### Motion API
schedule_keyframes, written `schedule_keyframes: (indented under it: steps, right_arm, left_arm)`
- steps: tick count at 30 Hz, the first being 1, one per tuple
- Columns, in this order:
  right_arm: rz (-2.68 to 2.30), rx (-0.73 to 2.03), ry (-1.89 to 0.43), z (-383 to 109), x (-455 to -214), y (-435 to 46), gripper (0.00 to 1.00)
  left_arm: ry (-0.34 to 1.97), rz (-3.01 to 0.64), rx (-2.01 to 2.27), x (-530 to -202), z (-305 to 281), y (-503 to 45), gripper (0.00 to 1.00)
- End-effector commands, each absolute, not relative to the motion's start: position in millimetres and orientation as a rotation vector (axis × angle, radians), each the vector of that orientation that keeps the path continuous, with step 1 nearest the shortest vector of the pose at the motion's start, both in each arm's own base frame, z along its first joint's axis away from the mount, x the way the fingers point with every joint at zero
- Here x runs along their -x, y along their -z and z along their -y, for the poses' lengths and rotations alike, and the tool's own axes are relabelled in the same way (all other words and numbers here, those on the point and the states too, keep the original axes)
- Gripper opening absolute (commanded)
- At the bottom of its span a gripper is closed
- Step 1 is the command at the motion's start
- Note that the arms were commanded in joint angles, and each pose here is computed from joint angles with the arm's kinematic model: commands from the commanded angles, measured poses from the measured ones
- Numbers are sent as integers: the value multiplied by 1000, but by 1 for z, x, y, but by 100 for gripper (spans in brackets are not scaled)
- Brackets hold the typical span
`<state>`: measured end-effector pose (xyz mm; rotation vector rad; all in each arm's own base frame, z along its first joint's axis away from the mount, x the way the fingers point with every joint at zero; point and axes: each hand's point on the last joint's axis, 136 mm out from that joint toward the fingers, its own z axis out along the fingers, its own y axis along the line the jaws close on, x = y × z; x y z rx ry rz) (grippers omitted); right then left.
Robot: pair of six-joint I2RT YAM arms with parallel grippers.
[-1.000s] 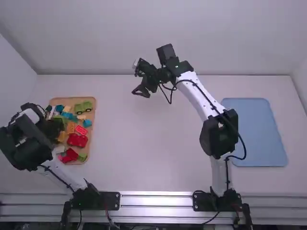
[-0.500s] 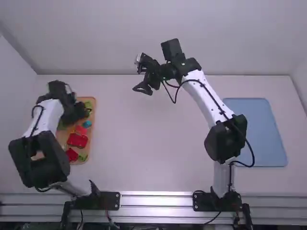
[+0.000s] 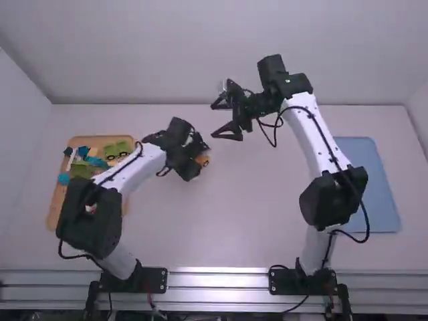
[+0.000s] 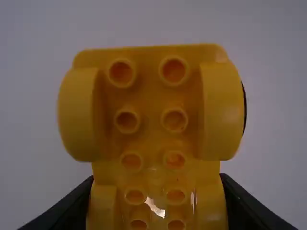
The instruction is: Assemble lego blocks to make yellow taxi
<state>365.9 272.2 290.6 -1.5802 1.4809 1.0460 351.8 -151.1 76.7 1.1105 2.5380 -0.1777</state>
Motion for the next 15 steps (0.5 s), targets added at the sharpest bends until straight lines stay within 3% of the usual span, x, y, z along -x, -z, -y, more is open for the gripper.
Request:
schedule_keyframes:
  steps: [1, 3, 7, 11, 15]
  right_arm:
    - [-1341, 1617, -1021, -269, -352, -313, 99]
    - [-1318, 1615, -1024, -261, -344, -322, 98]
    - [-1266, 1619, -1000, -246, -331, -337, 98]
    - [-1251, 1626, -974, -236, -320, -348, 99]
    - [-1253, 1628, -971, -236, -318, -350, 99]
  left_arm:
    - [185, -2461, -1371, -333, 175, -59, 4]
    - [184, -2392, -1516, -322, 191, -49, 5]
    - [195, -2269, -1746, -304, 205, -27, 24]
    - [233, -2132, -1908, -292, 210, -11, 35]
    - [267, -2069, -1993, -281, 210, -4, 38]
